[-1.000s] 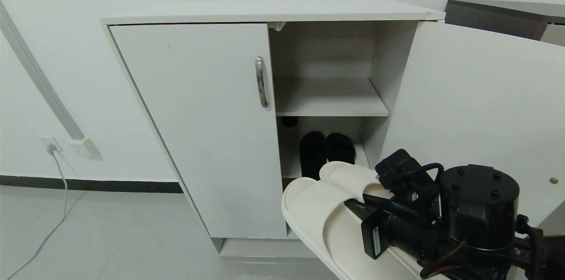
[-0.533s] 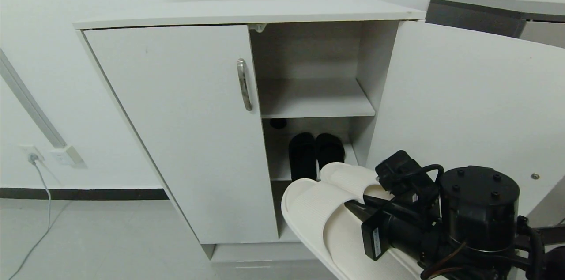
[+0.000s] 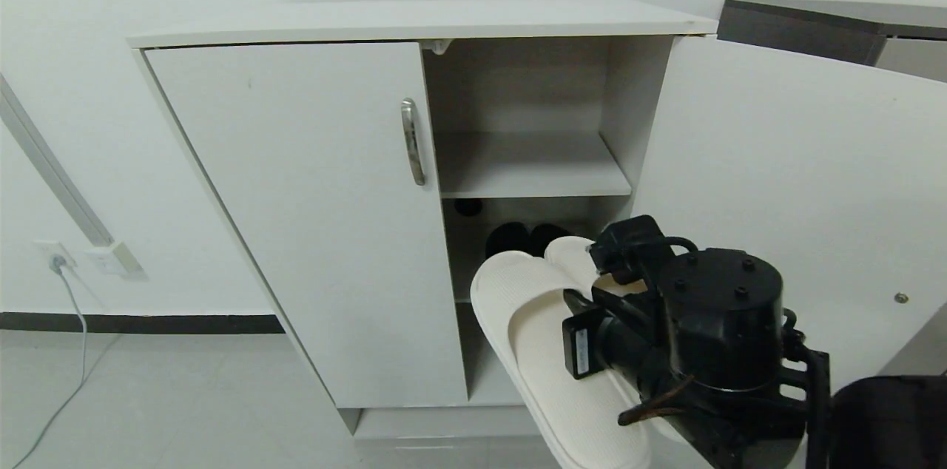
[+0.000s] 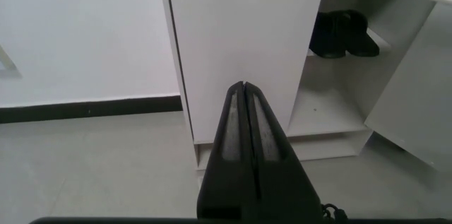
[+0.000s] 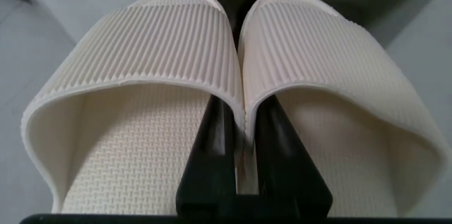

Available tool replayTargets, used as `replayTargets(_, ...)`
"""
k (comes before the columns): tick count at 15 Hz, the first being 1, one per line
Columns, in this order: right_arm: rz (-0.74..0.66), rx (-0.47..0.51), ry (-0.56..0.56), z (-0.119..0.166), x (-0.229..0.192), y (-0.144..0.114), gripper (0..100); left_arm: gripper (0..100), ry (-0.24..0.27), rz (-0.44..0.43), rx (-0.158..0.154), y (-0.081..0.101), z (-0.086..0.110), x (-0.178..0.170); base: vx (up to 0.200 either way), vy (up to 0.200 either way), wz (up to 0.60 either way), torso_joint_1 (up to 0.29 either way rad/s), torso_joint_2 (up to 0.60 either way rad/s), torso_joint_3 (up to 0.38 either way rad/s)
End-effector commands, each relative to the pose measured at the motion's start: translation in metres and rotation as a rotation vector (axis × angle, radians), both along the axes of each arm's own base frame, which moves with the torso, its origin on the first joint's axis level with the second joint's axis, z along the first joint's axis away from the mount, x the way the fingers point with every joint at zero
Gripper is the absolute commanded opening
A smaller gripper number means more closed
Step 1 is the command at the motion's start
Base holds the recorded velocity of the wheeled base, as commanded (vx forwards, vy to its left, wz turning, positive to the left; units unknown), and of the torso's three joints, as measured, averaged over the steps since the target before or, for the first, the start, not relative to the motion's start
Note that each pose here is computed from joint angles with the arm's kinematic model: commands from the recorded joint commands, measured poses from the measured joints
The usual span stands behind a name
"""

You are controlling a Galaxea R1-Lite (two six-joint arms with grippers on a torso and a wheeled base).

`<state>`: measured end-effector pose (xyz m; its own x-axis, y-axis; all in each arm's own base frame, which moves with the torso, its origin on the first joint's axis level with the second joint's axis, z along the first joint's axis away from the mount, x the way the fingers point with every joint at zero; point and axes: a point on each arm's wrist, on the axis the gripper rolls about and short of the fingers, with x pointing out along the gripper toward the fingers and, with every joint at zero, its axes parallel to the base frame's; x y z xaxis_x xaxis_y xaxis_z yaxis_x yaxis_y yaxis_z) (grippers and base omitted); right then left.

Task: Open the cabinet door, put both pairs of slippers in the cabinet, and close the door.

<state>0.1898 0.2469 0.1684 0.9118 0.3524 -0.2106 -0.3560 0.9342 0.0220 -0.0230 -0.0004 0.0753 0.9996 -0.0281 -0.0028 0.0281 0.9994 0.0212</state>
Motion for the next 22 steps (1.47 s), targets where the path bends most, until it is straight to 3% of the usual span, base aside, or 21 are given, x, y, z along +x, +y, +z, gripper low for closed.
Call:
replayTargets(1, -0.091, 0.025, 0.038, 0.015, 0.015, 0.015, 0, 0, 0.002, -0.001, 0.000, 0.000, 0.000, 0.000, 0.000, 0.000, 0.00, 0.000, 0.00, 0.000)
replayTargets(3, -0.203, 0.014, 0.012, 0.037, 0.019, 0.021, 0, 0, 0.002, -0.003, 0.000, 0.000, 0.000, 0.000, 0.000, 0.000, 0.00, 0.000, 0.00, 0.000)
replayTargets(7, -0.223, 0.045, -0.014, 0.075, 0.026, 0.036, 0, 0, 0.002, -0.001, 0.000, 0.000, 0.000, 0.000, 0.000, 0.000, 0.00, 0.000, 0.00, 0.000)
replayTargets(17, -0.225, 0.020, -0.006, 0.066, 0.037, 0.051, 0, 0, 0.002, 0.000, 0.000, 0.000, 0.000, 0.000, 0.000, 0.000, 0.00, 0.000, 0.00, 0.000)
replayTargets(22, -0.224, 0.015, -0.011, 0.067, 0.038, 0.050, 0, 0, 0.002, 0.000, 0.002, 0.000, 0.000, 0.000, 0.200, 0.000, 0.00, -0.002, 0.00, 0.003)
